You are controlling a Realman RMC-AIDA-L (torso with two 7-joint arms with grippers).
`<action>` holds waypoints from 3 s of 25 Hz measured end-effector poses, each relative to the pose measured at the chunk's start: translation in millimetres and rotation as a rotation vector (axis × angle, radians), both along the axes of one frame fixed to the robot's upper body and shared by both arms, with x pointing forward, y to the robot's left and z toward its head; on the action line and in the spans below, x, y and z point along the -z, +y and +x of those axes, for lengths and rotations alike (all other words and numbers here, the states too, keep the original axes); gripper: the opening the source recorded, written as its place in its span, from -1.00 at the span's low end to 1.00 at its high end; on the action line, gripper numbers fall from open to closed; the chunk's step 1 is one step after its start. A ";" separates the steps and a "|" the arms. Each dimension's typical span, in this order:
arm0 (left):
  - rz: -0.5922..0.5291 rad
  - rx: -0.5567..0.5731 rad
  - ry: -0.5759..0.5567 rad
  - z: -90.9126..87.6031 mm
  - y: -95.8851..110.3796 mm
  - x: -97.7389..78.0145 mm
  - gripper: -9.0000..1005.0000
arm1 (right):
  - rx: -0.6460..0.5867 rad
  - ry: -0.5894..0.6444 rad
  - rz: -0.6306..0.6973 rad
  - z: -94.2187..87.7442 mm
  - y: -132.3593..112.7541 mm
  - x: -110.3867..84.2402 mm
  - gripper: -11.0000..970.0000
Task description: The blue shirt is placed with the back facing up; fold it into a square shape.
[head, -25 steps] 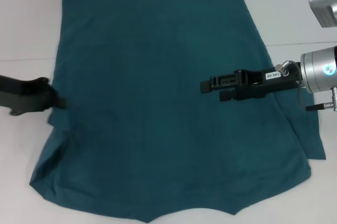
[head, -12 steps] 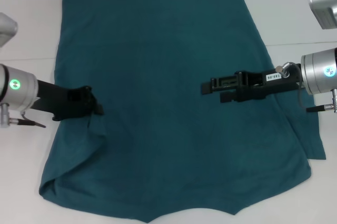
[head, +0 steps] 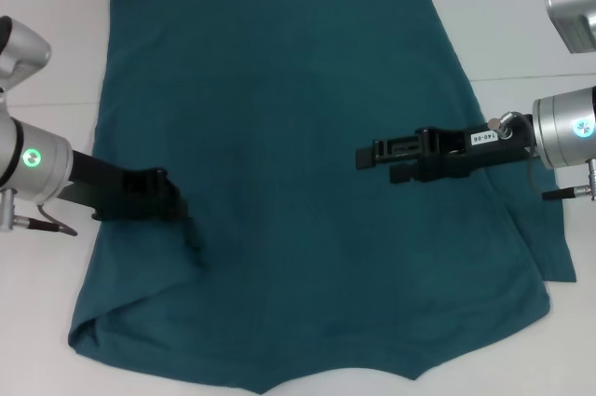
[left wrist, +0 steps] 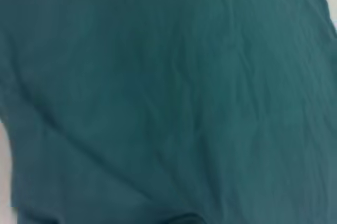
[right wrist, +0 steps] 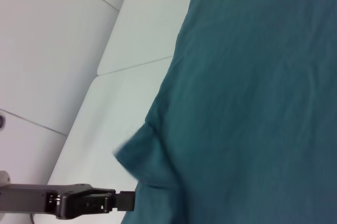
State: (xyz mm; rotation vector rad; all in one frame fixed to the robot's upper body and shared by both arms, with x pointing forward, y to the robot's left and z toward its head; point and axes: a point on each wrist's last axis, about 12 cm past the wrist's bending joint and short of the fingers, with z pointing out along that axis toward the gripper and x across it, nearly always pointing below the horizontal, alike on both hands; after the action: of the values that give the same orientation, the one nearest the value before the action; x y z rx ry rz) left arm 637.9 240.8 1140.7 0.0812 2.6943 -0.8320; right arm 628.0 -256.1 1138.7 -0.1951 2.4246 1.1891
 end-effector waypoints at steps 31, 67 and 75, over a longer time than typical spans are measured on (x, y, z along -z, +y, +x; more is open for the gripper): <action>-0.065 -0.430 -0.045 -12.6 82.1 32.9 0.11 | -0.003 0.004 -0.004 -0.1 0.0 0.5 0.76; -0.046 -0.461 -0.051 -4.1 64.7 52.7 -0.09 | 0.004 0.018 -0.003 -3.5 -2.3 5.8 0.74; -0.046 -0.455 -0.051 -4.3 64.2 52.7 -0.70 | 0.007 0.019 -0.004 -4.0 -3.3 6.7 0.74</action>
State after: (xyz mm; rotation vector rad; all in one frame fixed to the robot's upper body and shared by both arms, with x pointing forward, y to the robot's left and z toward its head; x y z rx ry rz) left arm 633.6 305.0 1088.0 -0.4950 2.4936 -0.7327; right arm 623.9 -259.5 1132.0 -0.1770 2.4426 1.1886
